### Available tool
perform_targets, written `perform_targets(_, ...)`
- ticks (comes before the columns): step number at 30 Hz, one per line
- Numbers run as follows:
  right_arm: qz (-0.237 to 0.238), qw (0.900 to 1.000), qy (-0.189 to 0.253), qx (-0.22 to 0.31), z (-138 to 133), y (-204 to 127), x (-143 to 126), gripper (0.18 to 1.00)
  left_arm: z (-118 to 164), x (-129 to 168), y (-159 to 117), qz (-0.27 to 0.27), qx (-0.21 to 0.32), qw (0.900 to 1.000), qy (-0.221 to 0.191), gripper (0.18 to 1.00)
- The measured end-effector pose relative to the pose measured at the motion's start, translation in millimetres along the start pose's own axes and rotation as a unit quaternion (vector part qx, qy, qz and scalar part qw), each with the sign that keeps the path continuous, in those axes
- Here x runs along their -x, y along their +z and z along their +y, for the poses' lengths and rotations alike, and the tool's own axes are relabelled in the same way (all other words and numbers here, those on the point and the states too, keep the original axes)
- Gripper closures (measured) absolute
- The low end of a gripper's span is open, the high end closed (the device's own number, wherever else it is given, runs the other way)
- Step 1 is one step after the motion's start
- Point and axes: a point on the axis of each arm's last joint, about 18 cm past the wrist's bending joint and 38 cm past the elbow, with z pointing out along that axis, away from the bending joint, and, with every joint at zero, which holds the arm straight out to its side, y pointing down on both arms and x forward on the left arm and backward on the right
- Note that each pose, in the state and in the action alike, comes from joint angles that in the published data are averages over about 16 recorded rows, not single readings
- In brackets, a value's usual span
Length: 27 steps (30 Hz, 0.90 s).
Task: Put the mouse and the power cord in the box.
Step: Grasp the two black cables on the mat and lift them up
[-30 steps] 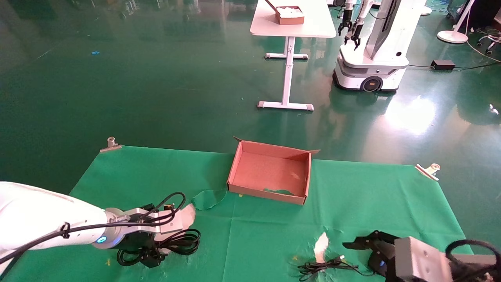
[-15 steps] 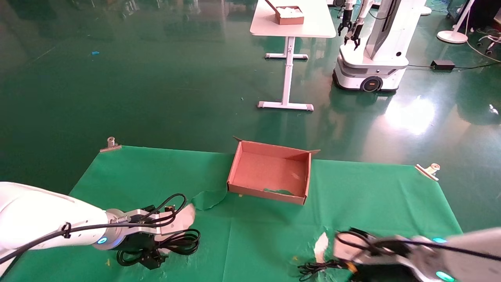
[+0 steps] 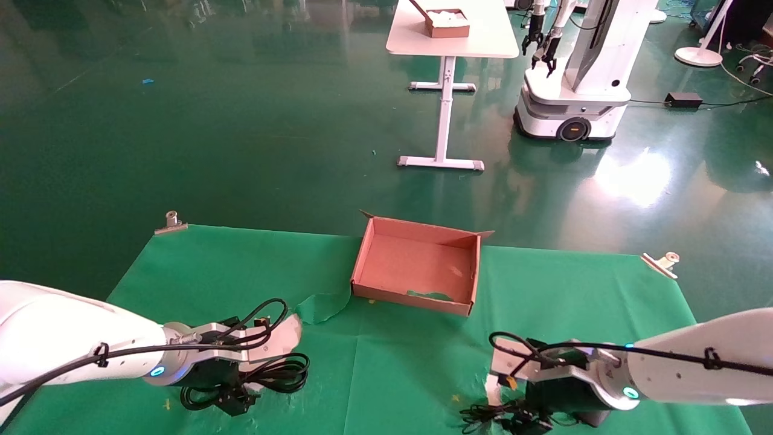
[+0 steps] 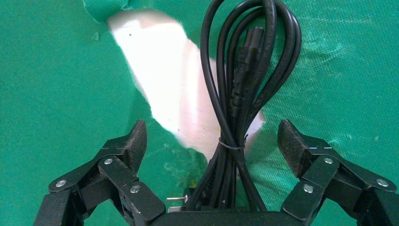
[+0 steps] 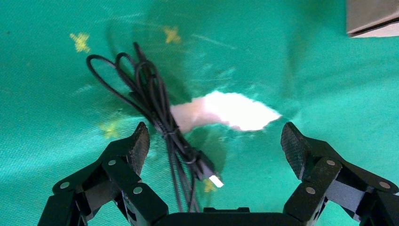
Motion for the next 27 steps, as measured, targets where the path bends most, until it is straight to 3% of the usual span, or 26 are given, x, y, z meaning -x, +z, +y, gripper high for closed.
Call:
perform_targets(16,-0.001,1.0,0.001,-0.002,0.5,-0.5,0.5,0.227,0.2,-0.2,0.1,0.0,0.0,1.0,0.0,0.247)
perform_targets(27,-0.001,1.0,0.002,-0.004,0.8,-1.9,0.9,0.379,-0.1,-0.3,-0.1,0.001,-0.001,1.0,0.0,0.425)
